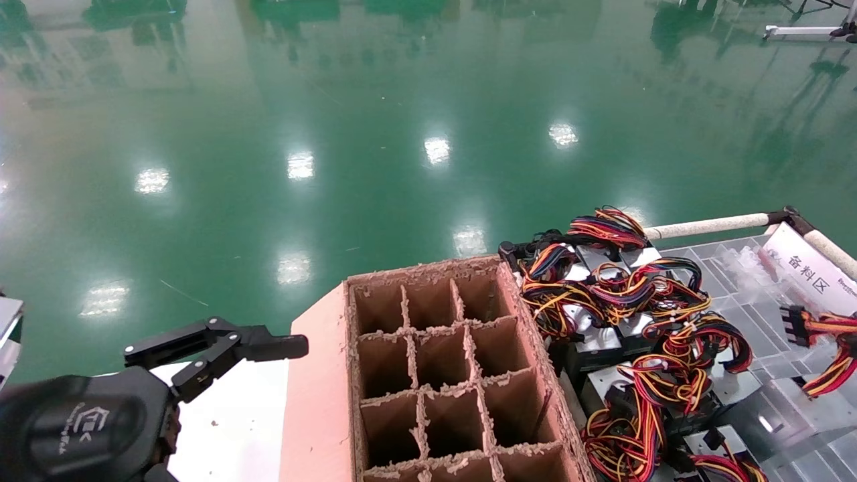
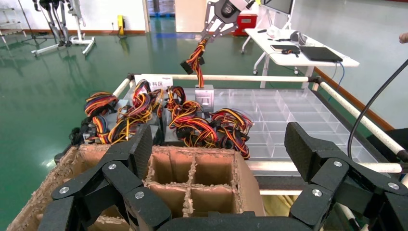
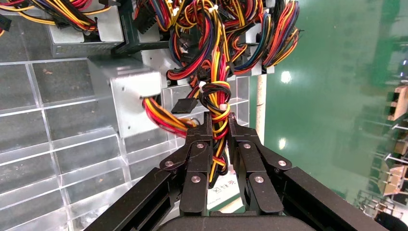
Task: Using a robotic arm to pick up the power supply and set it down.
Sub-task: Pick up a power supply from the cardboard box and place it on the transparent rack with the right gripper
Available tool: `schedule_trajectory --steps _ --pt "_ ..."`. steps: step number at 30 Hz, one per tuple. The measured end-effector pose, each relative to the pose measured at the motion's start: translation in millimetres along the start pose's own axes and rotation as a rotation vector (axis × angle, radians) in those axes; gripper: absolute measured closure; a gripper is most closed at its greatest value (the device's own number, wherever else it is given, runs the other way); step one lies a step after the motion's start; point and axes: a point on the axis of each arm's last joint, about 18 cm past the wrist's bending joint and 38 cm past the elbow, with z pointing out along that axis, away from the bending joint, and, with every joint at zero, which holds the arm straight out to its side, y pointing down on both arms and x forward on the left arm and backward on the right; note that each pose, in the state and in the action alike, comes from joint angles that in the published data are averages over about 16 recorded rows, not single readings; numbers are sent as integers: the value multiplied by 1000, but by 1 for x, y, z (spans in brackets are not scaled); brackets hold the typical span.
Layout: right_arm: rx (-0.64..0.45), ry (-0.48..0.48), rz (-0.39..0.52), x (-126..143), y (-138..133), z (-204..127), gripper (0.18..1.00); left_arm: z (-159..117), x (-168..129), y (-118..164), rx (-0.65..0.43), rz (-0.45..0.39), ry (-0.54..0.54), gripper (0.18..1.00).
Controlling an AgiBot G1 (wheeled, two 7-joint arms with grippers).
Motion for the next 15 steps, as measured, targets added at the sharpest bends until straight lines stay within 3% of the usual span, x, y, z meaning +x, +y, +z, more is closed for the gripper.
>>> schedule_trajectory --steps 15 --pt "38 2 -25 16 -13 -6 945 0 0 0 0 0 0 184"
